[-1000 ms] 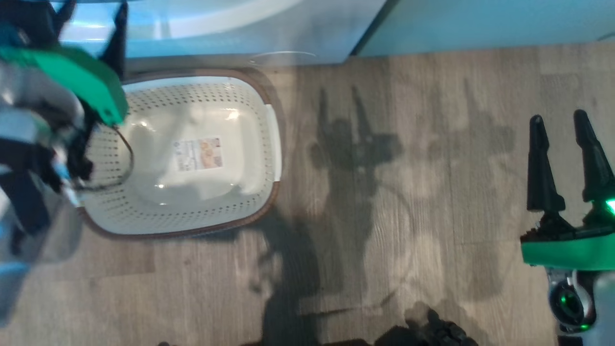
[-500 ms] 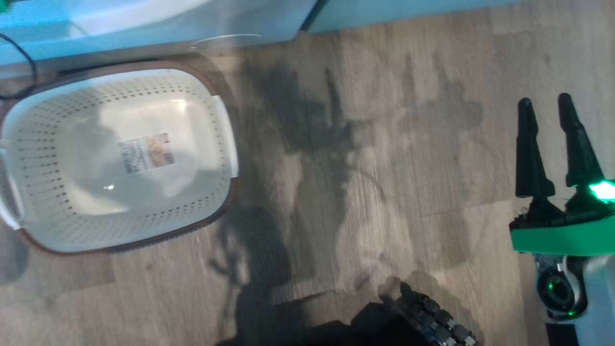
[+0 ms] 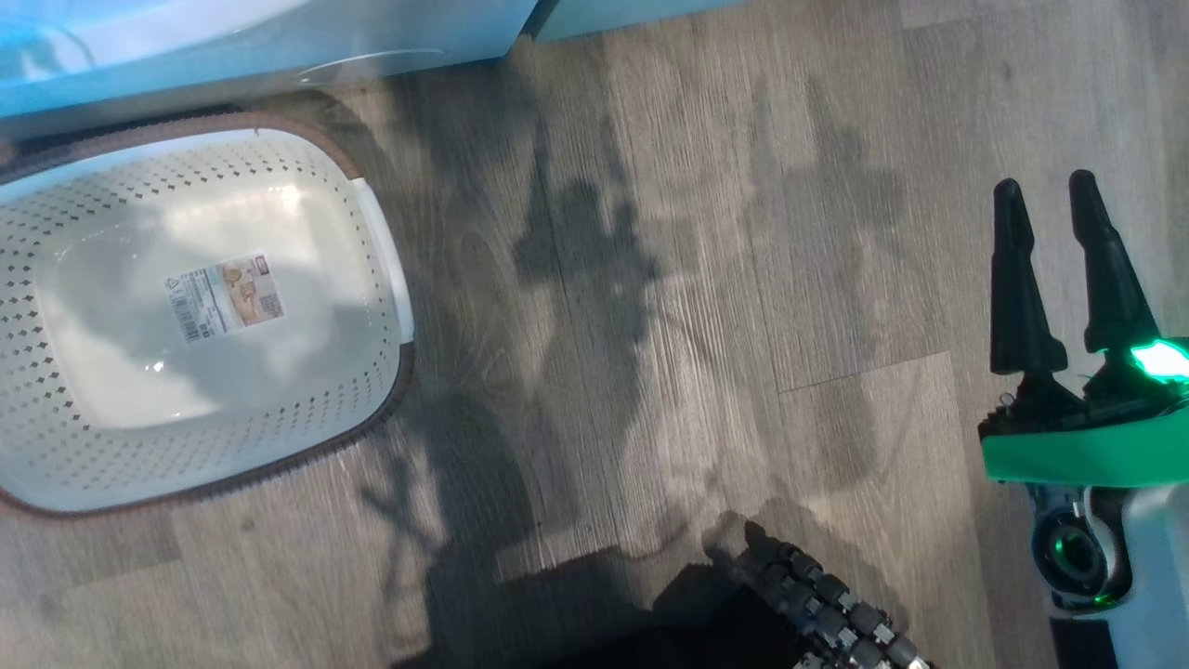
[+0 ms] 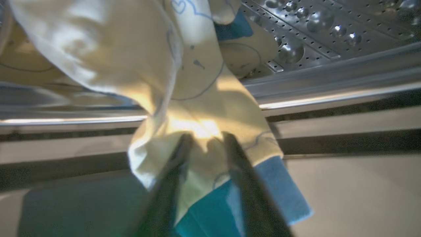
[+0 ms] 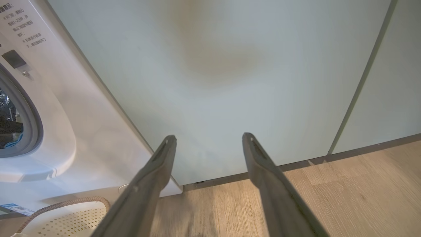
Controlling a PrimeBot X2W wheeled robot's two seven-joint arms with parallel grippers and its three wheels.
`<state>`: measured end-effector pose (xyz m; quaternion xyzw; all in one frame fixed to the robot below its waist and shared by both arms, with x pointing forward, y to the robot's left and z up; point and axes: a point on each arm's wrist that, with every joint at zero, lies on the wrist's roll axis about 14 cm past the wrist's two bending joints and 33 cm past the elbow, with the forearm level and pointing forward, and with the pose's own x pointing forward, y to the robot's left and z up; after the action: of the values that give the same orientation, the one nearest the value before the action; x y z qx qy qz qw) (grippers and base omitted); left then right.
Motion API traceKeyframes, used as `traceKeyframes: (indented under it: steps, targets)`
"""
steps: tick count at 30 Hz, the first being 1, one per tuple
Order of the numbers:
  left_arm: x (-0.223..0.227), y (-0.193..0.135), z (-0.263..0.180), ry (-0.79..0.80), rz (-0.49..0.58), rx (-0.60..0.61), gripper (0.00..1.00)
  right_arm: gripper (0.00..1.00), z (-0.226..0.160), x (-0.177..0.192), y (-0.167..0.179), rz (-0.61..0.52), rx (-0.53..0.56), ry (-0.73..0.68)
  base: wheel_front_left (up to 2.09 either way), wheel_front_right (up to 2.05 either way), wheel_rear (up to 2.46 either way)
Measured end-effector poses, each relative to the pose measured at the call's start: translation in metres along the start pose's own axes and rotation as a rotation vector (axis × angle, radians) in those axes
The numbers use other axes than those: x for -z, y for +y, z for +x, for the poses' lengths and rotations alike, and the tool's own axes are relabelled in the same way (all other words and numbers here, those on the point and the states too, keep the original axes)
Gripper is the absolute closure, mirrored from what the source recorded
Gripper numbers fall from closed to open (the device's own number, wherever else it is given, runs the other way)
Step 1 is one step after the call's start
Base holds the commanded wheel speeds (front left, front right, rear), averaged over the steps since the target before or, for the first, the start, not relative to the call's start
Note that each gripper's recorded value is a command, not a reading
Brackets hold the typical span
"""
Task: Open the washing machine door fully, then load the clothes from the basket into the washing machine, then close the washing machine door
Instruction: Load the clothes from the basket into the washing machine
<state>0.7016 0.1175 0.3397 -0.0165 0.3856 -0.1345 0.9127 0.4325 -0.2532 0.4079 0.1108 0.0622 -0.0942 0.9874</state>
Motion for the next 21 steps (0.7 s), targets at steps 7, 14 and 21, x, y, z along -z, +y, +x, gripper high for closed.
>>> traceKeyframes:
  steps: [7,14,21]
  targets:
    - [-0.002,0.003,0.001,-0.001,0.001,-0.003,1.0,0.0,0.001,0.005,0.002,0.003,-0.007,0.012,0.0,0.0,0.0]
    - [-0.025,0.003,-0.001,-0.095,0.033,-0.011,1.0,0.0,0.004,0.011,0.006,0.008,-0.018,0.025,0.0,0.0,0.0]
    - [-0.06,0.015,-0.002,-0.284,0.078,-0.076,1.0,0.0,0.01,0.012,0.008,0.008,-0.027,0.021,0.0,0.0,0.0]
